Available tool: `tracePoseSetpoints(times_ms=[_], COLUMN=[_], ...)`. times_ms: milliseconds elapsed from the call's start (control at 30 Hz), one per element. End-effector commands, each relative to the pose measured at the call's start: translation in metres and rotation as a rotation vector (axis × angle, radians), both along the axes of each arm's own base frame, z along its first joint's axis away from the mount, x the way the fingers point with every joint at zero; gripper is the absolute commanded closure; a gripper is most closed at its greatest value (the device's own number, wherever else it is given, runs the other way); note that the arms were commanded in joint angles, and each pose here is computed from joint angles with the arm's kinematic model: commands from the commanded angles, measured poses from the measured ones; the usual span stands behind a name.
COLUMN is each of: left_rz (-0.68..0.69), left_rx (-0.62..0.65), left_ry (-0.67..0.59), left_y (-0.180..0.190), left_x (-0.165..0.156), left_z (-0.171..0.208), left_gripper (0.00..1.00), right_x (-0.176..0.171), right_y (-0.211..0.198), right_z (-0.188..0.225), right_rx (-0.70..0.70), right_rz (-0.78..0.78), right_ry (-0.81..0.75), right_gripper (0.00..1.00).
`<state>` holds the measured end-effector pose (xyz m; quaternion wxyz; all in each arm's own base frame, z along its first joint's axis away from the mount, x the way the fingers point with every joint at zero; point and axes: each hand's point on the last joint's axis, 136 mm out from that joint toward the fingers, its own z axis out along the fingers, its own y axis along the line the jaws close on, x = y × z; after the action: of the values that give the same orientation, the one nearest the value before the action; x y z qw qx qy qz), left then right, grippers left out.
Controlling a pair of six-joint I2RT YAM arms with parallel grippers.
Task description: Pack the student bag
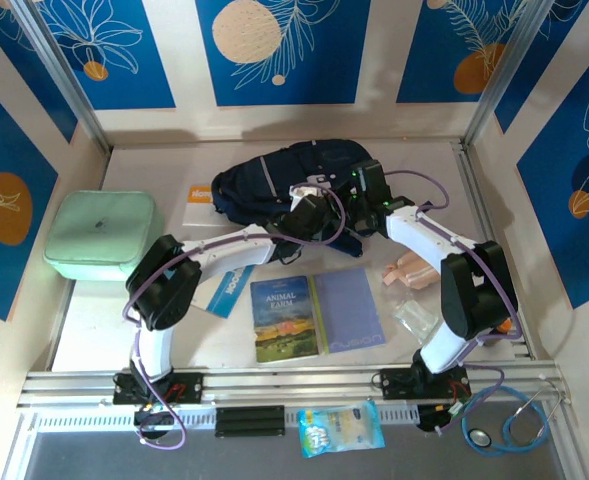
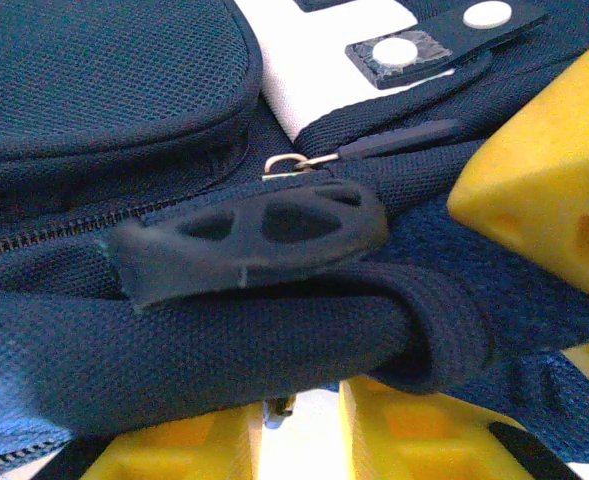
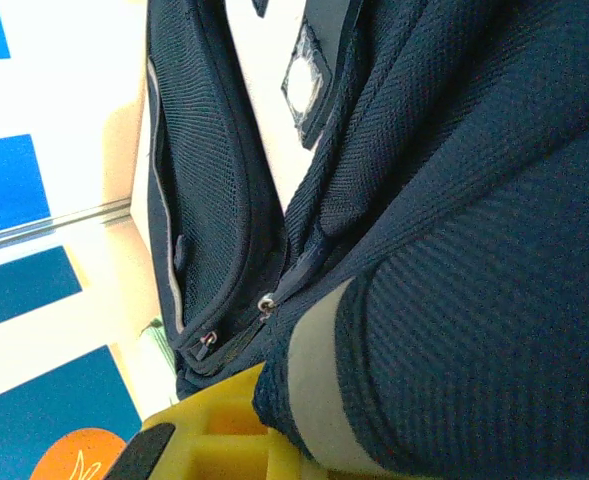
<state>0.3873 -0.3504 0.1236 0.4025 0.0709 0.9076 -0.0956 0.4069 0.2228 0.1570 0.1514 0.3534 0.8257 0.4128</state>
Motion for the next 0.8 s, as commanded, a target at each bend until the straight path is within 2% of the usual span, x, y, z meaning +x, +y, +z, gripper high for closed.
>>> tracePoseSetpoints(times_ms=[0,233,300,400,600,767], left_rz=[0.006,0.002,0.0,-0.01,-0.041,-0.074], left_rx=[0.04,0.044,0.046,0.046,0.025,0.009], left_ry=[-0.022,-0.023,-0.021,-0.007,0.06,0.116], left_y=[0.001,0.001,0.002,0.003,0.017,0.049], left_x=[0.007,0.007,0.006,0.002,-0.017,-0.027], left_z=[0.002,0.005,0.006,0.007,0.01,0.002], left_gripper=[0.75,0.87,0.95,1.0,1.0,1.0], right_x=[0.008,0.008,0.008,0.008,0.008,0.004], right_y=[0.013,0.012,0.011,0.01,0.002,-0.002], right_z=[0.031,0.029,0.029,0.028,0.024,0.021], right_rx=[0.062,0.051,0.047,0.039,-0.005,-0.046], right_rz=[0.051,0.054,0.052,0.049,0.034,0.051], right_ry=[-0.071,-0.068,-0.07,-0.072,-0.077,-0.091], right_gripper=[1.0,1.0,1.0,1.0,1.0,1.0])
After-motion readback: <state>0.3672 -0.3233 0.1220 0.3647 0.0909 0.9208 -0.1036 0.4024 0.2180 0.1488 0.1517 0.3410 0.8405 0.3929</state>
